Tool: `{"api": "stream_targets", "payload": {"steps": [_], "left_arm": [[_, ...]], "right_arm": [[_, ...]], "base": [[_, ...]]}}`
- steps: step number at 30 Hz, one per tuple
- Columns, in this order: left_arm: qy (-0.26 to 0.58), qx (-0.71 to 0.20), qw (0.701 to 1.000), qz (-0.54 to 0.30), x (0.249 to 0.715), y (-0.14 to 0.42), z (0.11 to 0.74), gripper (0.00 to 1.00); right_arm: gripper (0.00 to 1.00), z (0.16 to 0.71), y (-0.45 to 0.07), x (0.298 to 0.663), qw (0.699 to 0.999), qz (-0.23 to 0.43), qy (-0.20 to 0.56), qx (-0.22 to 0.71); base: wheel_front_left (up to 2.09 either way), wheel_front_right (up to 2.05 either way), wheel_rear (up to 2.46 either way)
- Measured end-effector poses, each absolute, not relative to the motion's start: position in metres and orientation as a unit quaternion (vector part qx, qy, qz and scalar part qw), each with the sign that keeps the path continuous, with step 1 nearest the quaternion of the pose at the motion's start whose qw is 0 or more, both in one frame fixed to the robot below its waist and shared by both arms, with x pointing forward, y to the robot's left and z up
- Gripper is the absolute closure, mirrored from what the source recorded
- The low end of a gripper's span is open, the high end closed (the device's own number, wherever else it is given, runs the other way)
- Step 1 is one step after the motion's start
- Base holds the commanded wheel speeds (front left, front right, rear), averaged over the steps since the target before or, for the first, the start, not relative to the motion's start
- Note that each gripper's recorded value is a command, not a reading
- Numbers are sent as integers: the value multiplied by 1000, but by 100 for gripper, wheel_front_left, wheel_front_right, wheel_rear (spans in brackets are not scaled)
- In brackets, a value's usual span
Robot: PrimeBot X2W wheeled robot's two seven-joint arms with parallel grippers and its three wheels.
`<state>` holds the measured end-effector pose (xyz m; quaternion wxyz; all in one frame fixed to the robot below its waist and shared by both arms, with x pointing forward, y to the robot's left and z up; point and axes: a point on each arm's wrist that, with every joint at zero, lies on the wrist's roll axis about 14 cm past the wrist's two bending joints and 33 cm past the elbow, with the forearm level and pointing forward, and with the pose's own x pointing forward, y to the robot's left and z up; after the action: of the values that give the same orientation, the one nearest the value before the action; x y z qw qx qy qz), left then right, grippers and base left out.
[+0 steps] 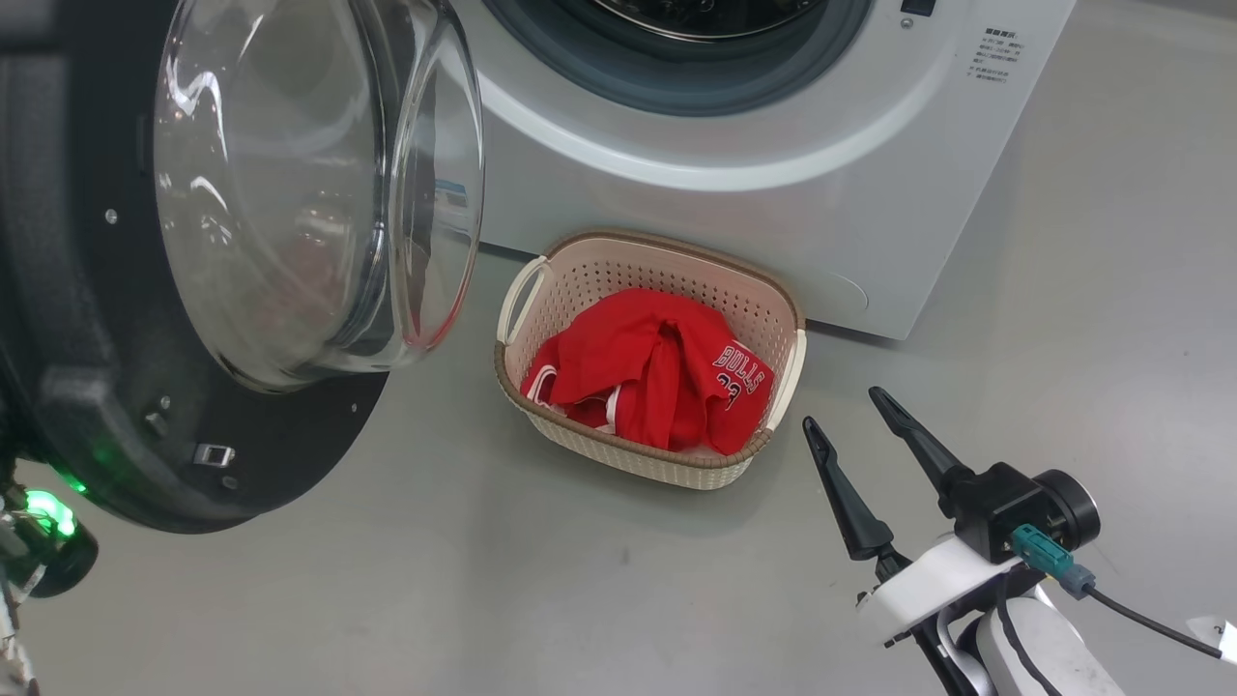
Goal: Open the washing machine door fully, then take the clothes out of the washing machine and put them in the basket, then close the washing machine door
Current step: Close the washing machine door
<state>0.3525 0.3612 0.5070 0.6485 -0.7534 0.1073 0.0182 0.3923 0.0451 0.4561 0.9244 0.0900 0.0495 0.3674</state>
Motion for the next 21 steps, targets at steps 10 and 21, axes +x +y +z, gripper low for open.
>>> {"api": "stream_targets", "payload": {"steps": [10,21], "left_arm": [[124,-751,647,-35,357,324,512,100],[122,-747,651,-57,351,307,522,100]], "right_arm": [[0,457,45,387,925,366,51,90],[0,459,45,383,925,367,50,89]], "base": [[0,0,0],[0,0,0]]}}
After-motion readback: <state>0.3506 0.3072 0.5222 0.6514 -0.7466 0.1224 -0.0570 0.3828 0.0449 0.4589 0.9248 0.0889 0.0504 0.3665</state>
